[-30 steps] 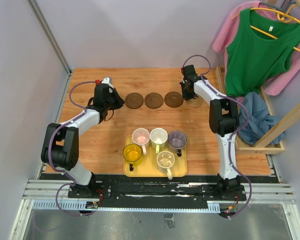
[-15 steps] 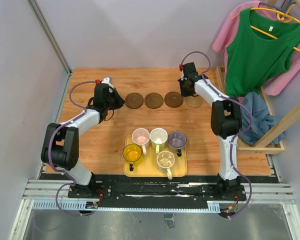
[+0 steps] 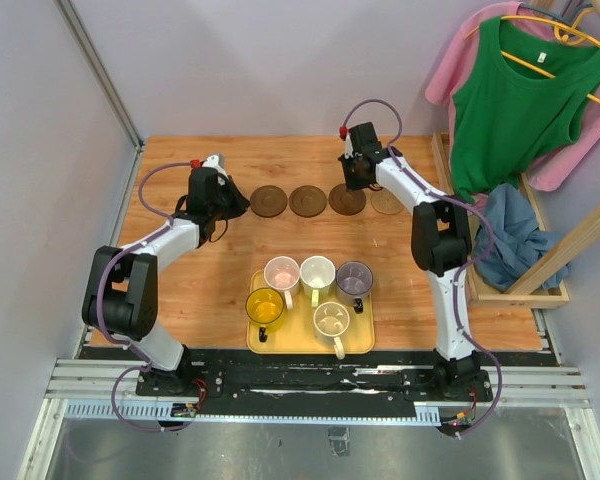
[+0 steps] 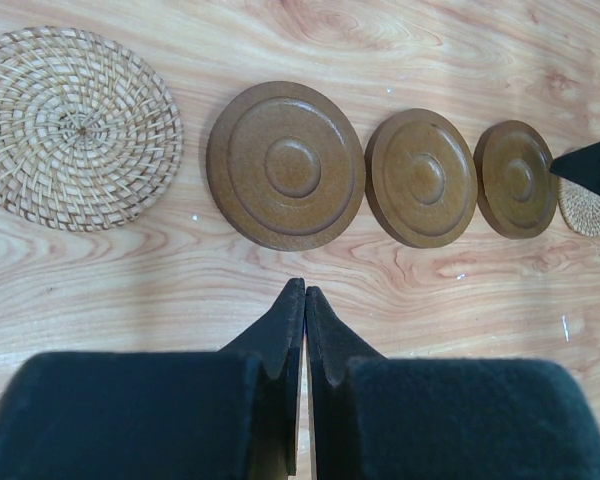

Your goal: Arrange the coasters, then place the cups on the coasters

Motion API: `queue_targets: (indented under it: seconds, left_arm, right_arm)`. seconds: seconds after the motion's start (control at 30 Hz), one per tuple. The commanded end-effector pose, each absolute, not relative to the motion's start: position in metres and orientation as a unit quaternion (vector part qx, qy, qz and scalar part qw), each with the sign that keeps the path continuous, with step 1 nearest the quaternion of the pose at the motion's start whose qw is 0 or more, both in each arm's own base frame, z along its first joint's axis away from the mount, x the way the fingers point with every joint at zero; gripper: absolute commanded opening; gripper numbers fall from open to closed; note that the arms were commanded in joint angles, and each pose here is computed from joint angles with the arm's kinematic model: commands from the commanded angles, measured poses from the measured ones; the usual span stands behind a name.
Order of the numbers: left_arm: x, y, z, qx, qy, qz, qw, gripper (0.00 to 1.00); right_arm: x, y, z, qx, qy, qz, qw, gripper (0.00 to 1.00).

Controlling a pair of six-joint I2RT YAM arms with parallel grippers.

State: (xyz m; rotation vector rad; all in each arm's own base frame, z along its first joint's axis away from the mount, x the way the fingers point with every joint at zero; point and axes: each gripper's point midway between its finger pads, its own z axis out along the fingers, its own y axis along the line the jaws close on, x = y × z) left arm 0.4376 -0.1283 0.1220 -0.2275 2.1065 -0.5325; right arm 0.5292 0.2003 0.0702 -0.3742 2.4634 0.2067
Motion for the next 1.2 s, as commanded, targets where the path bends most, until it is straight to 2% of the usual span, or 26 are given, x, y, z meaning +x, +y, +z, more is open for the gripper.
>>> queue_targets:
  seconds: [0.0,0.47,1.17]
  left_arm:
    - [0.44,-0.126,0.123,-0.096,0.85,-0.219,0.469,0.05]
    - [0.439,-0.125,0.123,-0.096,0.851,-0.217,0.468,0.05]
    - [0.437,-0.126,0.121,-0.095,0.853,-0.217,0.465,0.05]
  right_arm:
    - [0.527,0.214,0.057,-0.16,0.937,0.087,0.299,0.1]
    - [0.517,0.203,0.029,-0.154,0.948,0.061,0.271,0.1]
    - [0.511,0.18,0.028,-0.129,0.955,0.028,0.267,0.09]
